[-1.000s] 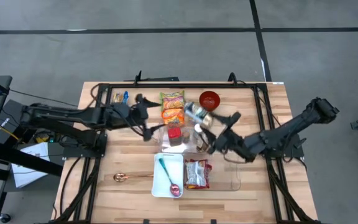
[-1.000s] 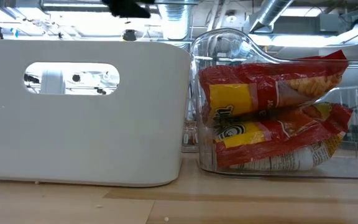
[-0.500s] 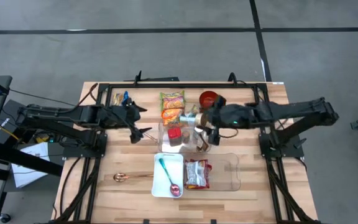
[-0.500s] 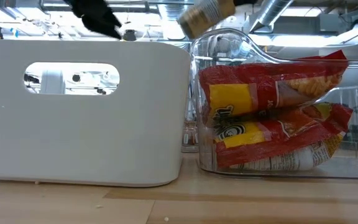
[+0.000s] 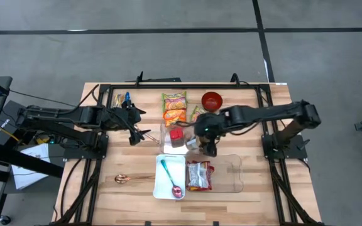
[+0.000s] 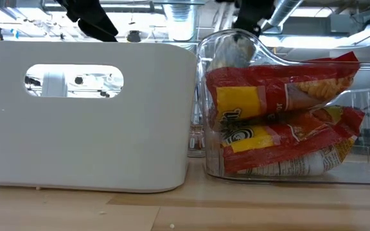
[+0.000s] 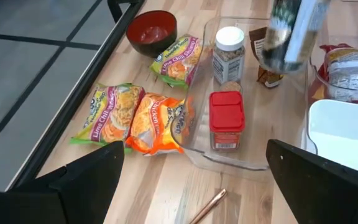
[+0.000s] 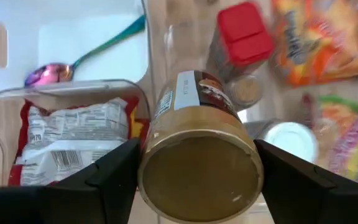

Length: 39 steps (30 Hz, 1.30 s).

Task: Pick & Place Food Item
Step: Put the gold spice bottle into the top transparent bin

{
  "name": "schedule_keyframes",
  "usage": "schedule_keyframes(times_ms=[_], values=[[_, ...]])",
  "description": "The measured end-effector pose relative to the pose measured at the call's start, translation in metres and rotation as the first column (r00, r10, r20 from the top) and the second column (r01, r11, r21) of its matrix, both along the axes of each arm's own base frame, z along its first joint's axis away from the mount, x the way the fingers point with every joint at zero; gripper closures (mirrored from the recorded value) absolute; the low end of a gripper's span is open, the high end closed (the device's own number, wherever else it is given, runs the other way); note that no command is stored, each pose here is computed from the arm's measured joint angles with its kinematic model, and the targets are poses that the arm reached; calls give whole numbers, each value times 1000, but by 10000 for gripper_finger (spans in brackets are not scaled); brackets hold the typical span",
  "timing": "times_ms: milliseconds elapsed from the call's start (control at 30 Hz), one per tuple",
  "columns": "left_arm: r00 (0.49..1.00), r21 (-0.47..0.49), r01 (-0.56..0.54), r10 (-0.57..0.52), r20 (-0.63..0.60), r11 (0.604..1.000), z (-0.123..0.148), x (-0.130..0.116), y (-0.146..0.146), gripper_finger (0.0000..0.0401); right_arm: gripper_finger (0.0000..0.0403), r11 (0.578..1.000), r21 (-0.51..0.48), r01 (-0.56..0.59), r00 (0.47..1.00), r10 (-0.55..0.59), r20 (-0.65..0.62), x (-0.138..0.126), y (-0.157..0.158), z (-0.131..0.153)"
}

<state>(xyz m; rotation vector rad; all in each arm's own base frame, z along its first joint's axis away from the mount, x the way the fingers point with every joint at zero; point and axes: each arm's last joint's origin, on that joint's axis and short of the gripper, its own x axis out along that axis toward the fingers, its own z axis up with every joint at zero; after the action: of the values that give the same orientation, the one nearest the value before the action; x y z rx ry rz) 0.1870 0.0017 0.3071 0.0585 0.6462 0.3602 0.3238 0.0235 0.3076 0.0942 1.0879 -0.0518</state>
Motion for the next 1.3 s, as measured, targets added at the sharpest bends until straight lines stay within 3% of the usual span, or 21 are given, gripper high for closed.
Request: schedule_keyframes(times_ms=[400,767,967,1300], values=[[1000,0,0,0,-5,1000,-1,1,0,15,133,999,22,-40,986,43,-161,22,-10,-42],[1000,0,1,-1,-10,1000,-1,0,0,15,133,993,4,-121,941,116,-319,59,-22,-53],[997,3,8,-8,-73,1000,-24,-1,0,15,133,985,15,-170,897,161,-412,77,-20,-62],[996,3,8,-7,-91,1000,-47,0,0,15,133,985,13,-172,902,163,-400,88,-20,-58]])
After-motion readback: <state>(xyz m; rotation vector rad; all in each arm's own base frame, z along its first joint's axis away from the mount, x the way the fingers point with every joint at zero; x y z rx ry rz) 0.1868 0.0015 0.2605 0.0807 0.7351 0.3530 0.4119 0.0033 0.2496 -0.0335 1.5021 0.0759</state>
